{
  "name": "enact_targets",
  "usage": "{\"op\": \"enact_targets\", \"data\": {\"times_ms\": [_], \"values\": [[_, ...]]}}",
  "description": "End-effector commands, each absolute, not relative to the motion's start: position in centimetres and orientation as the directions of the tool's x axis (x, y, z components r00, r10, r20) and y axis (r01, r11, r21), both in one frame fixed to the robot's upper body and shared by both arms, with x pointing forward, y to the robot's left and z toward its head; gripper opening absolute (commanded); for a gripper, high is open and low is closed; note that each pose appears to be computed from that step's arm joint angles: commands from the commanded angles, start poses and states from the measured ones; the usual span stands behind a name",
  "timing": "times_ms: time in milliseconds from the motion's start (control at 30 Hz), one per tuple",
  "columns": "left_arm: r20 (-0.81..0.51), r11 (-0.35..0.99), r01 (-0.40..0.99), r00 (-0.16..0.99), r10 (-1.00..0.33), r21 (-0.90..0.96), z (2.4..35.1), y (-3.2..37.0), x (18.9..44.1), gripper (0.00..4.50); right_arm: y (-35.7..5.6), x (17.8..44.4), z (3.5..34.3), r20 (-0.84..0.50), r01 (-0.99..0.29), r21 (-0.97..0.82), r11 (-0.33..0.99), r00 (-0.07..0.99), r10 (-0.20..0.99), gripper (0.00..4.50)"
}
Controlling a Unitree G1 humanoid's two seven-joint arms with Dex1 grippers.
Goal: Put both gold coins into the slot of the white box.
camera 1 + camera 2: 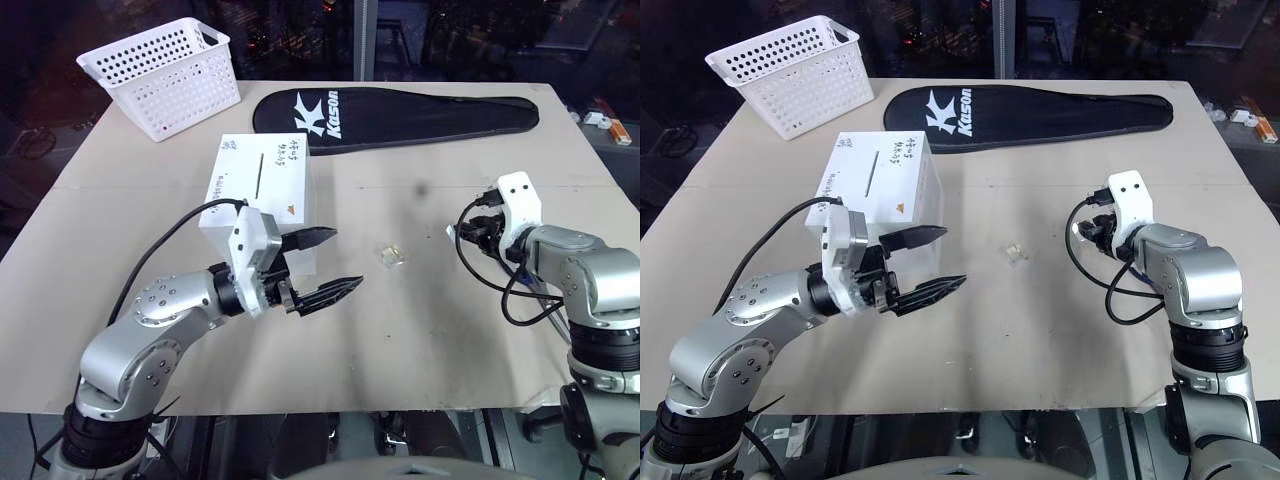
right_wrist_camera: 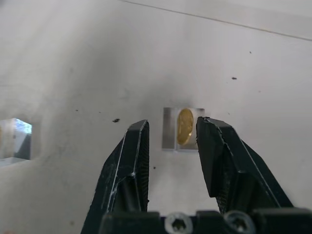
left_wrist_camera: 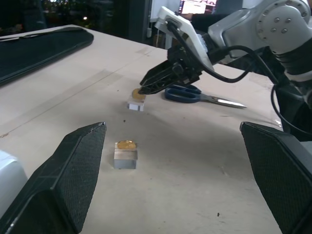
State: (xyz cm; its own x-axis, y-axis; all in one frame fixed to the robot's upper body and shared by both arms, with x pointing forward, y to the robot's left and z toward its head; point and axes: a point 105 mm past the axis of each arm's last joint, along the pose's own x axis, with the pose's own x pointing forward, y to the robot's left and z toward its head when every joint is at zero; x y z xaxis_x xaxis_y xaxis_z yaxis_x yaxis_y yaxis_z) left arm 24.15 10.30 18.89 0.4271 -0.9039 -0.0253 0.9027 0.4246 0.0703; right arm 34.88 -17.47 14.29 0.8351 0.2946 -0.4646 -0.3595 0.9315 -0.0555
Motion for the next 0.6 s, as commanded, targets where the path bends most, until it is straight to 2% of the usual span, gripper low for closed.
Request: {"op": "enact_targets", "data": {"times_ms": [33,367,600], "values": [[-0.002,0.419,0.902,0.422,-0.907,0.101,20.3,10.1,23.6,4.50,-17.3,35.4,15.8,-0.411,-0.360,-0.074,0.930,0.860,0.301,1.66],[-0.060,0.384,0.920,0.389,-0.919,0.080,21.3,11.0,23.3,4.50,-17.1,35.7,15.7,-0.417,-0.367,-0.069,0.928,0.856,0.307,1.66],[-0.056,0.361,0.927,0.368,-0.928,0.104,24.0,12.0,24.3,4.50,-17.0,35.8,15.8,-0.414,-0.372,-0.070,0.926,0.855,0.312,1.66]]}}
